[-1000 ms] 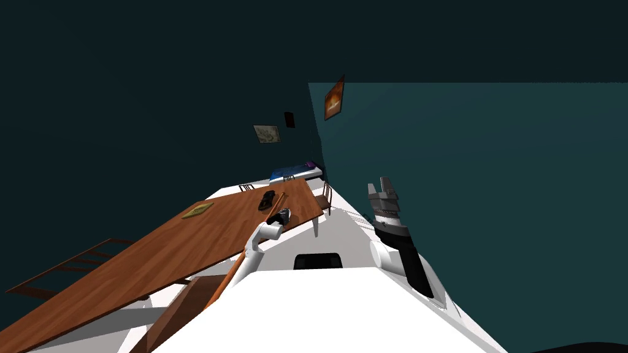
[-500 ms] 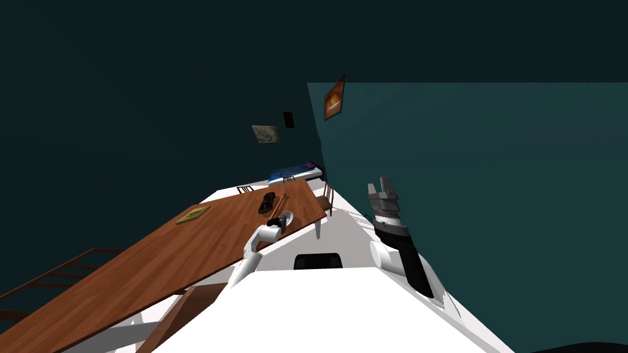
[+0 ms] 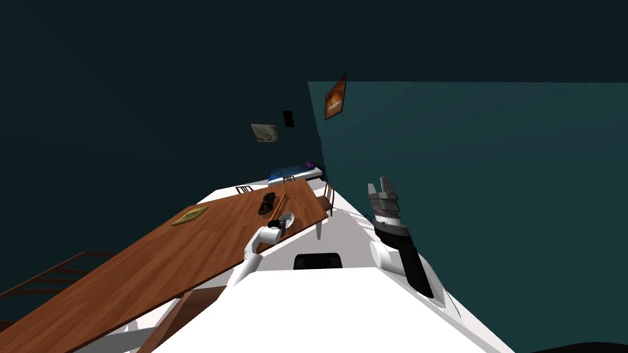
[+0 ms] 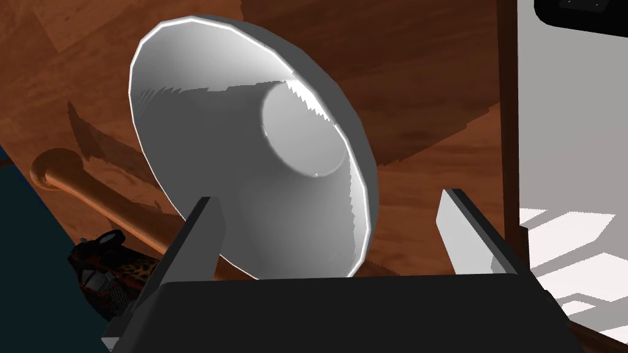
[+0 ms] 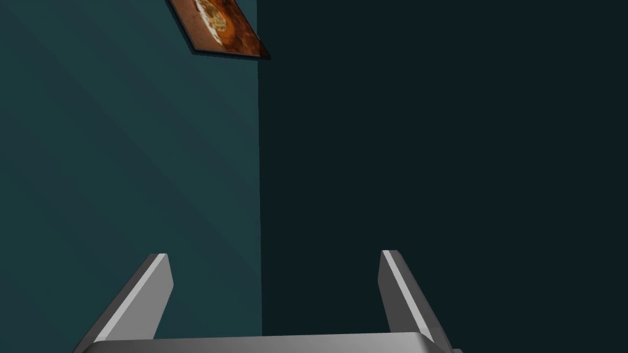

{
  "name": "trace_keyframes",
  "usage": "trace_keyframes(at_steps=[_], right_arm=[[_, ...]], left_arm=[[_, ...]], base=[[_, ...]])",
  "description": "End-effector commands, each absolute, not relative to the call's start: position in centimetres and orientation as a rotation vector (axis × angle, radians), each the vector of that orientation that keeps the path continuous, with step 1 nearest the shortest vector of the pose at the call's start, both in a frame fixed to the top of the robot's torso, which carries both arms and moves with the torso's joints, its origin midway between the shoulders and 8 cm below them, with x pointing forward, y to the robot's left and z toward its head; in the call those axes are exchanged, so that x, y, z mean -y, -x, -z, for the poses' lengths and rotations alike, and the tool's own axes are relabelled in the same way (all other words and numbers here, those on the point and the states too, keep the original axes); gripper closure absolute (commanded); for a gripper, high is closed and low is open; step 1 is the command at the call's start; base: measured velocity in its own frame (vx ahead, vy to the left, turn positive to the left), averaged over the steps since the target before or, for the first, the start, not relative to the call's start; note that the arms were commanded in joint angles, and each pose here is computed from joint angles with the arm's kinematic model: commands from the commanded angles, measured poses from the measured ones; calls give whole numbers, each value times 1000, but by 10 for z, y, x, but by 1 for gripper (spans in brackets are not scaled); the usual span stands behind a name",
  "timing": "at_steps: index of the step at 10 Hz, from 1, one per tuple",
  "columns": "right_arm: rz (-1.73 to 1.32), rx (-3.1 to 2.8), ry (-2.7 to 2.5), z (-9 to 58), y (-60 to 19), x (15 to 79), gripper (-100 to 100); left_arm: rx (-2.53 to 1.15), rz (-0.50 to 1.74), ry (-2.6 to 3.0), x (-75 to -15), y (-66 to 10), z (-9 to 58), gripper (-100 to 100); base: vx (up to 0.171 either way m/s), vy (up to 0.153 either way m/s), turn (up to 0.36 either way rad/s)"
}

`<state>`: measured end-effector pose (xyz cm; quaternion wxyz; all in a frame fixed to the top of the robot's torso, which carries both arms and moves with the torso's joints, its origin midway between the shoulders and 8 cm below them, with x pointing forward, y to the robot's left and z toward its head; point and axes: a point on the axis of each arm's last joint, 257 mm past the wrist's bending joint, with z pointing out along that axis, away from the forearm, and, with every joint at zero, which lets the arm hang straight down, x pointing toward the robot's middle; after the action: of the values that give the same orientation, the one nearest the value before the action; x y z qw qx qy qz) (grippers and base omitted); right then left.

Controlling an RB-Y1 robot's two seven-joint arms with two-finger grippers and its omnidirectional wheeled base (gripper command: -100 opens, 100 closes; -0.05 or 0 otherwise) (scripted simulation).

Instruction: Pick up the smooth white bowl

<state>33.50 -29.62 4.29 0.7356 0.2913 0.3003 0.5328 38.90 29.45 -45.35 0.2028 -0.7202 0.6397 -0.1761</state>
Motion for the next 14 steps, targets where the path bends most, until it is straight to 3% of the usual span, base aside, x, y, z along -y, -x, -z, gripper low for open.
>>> trace_keyframes(at_steps=[1, 4, 5, 9, 10, 11, 14], right_arm=[[-1171, -660, -640, -43, -335, 296, 0], [-1171, -660, -640, -43, -335, 296, 0], [-1171, -660, -640, -43, -335, 296, 0], [-1171, -660, -640, -43, -335, 296, 0], [-1171, -660, -640, -43, -335, 296, 0], [-1171, -660, -640, -43, -335, 296, 0], [-1171, -660, -640, -43, -335, 296, 0]], left_arm=[[-1783, 494, 2009, -295, -390, 460, -100], [-1782, 492, 2011, -296, -390, 466, -100], [-1781, 494, 2009, -296, -391, 466, 100], [-1772, 493, 2023, -298, -389, 467, 100], [-1773, 492, 2023, -298, -389, 467, 0], [-1783, 494, 2009, -295, -390, 460, 100], [-1786, 493, 2007, -295, -389, 455, 100]], base=[[25, 3, -12], [20, 1, -6], [0, 0, 0], [0, 0, 10], [0, 0, 0], [-17, -1, -14], [-25, -3, 0]])
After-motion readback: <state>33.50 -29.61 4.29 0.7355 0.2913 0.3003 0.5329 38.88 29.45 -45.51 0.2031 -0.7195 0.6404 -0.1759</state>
